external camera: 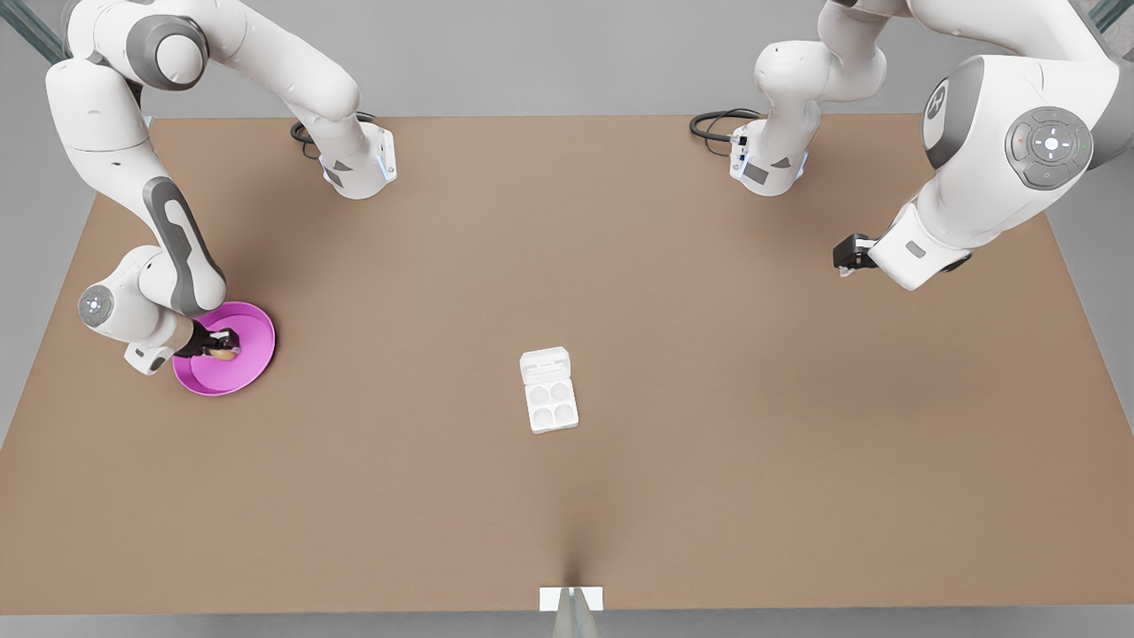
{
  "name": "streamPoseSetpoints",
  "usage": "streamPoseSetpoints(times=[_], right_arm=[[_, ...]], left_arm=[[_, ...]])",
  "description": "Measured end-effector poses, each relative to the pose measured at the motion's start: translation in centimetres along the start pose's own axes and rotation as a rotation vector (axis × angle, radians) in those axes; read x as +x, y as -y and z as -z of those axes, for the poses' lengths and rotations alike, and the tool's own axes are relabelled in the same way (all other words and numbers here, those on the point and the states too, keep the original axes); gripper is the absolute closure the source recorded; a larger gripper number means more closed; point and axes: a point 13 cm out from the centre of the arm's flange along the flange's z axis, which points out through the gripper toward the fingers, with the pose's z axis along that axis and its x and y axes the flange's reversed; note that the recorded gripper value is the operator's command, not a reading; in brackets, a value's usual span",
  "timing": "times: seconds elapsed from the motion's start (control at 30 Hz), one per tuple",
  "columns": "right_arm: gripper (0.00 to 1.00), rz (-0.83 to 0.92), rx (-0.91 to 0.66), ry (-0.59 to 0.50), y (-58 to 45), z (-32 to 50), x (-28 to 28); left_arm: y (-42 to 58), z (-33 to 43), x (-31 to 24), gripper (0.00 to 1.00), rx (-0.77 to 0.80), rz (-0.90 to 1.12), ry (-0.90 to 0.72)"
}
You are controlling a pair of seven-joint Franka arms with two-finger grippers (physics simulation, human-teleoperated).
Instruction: Pack egg into the box and close the box lid
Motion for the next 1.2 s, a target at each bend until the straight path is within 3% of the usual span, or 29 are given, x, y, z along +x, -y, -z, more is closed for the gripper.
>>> streamPoseSetpoints(times=[0.63, 1.2], right_arm=[[0.55, 0.092, -0.013, 0.010, -4.0, 4.5, -4.3], [0.55, 0.280, -0.097, 0.101, -29.0, 12.7, -16.8]], left_arm=[[0.0, 0.0, 0.0, 0.00, 0.002, 0.000, 0.001], [0.0, 0.0, 0.0, 0.00, 0.002, 0.000, 0.001]])
